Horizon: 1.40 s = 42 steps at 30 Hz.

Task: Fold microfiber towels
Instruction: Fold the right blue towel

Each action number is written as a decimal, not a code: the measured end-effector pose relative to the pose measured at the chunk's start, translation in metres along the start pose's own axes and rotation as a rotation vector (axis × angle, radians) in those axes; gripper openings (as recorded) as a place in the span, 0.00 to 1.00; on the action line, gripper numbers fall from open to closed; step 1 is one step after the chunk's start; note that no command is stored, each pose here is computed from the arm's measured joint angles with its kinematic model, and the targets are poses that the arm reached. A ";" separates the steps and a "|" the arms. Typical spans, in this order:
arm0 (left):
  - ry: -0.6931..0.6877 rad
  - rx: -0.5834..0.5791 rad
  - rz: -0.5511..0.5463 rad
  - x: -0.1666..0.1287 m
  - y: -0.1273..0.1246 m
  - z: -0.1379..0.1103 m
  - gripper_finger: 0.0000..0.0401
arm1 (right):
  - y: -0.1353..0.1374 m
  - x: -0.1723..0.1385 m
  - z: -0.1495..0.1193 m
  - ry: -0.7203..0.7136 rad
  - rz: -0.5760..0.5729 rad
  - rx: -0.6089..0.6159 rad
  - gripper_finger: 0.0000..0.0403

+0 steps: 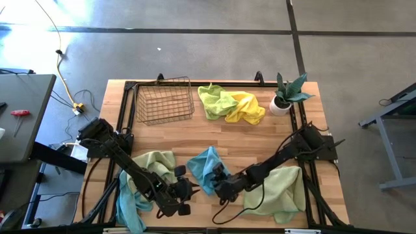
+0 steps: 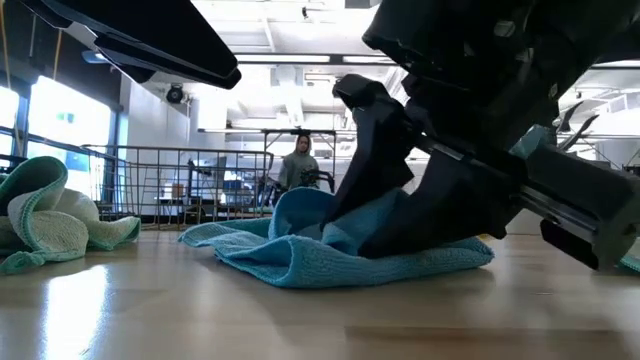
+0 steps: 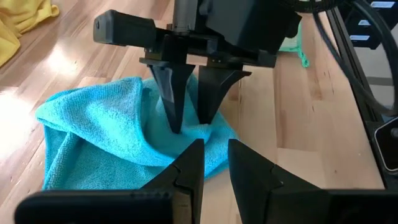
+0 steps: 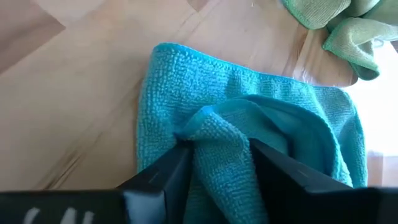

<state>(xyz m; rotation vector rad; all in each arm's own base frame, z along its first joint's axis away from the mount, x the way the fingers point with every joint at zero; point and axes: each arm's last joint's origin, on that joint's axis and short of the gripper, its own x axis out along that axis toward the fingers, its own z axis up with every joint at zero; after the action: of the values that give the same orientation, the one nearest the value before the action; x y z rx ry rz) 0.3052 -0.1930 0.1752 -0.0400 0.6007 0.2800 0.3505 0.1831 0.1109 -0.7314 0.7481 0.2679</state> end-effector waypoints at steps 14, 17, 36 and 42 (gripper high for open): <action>0.001 0.003 0.000 0.000 0.000 0.000 0.16 | 0.016 -0.010 0.014 -0.061 0.027 -0.016 0.01; 0.001 0.005 0.000 0.000 0.000 0.000 0.16 | 0.015 -0.010 0.016 -0.073 0.025 0.049 0.01; 0.001 0.003 -0.001 0.000 0.000 0.000 0.16 | 0.003 -0.012 0.037 -0.309 0.192 0.739 0.01; 0.001 0.003 -0.001 0.000 0.000 0.000 0.16 | 0.009 -0.006 0.034 -0.295 0.256 0.767 0.07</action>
<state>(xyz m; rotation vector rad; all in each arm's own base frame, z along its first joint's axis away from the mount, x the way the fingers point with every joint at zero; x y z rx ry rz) 0.3051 -0.1931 0.1752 -0.0376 0.6022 0.2779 0.3599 0.2132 0.1274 0.1323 0.5943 0.2852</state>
